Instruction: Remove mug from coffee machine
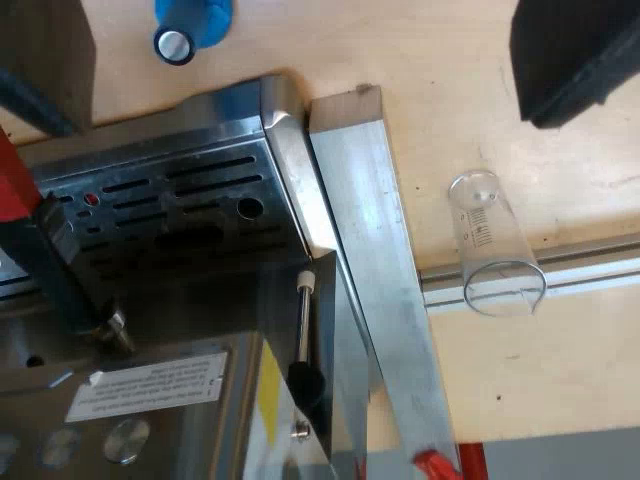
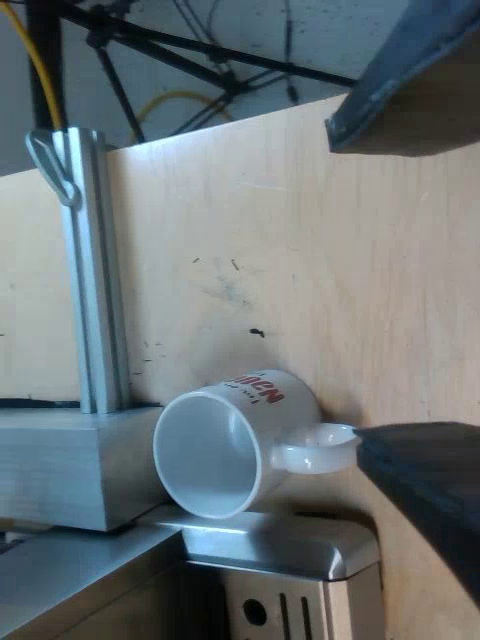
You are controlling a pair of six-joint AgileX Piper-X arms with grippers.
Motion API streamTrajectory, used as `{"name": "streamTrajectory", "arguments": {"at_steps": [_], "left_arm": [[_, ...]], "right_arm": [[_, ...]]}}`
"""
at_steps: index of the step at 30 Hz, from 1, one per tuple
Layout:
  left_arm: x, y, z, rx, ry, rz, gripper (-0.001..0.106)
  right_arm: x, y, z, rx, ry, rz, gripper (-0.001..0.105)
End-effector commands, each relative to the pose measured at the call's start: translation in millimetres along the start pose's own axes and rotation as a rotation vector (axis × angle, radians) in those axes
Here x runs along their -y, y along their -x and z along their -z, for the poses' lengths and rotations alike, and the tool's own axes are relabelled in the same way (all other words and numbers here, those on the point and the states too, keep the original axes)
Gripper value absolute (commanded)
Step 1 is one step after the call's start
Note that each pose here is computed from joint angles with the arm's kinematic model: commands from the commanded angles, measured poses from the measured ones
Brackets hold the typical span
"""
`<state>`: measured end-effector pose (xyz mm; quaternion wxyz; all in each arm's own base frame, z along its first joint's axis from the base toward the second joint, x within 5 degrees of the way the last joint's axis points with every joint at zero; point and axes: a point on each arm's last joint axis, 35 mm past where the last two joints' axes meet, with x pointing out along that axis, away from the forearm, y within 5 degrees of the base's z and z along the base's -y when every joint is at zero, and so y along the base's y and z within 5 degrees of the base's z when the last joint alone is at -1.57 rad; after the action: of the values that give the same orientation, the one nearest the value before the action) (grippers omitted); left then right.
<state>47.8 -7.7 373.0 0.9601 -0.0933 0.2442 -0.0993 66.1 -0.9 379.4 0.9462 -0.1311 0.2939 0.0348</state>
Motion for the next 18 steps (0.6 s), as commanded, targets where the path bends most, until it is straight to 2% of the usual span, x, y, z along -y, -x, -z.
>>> {"name": "streamTrajectory", "arguments": {"at_steps": [1,2,8,18], "left_arm": [[2.1,10.4,3.6,0.023,-0.015,-0.008,0.085],[2.7,13.6,6.2,0.026,-0.016,-0.008,0.085],[6.3,31.0,17.7,0.093,-0.038,0.006,0.085],[10.0,53.5,47.6,0.202,-0.073,0.052,0.085]], "right_arm": [[-2.2,17.1,8.5,0.088,0.014,0.030,0.059],[-4.5,28.8,16.1,0.137,0.014,0.045,0.059],[-9.8,57.3,34.1,0.257,0.059,0.087,0.059],[-16.7,85.1,57.5,0.391,0.059,0.130,0.059]]}}
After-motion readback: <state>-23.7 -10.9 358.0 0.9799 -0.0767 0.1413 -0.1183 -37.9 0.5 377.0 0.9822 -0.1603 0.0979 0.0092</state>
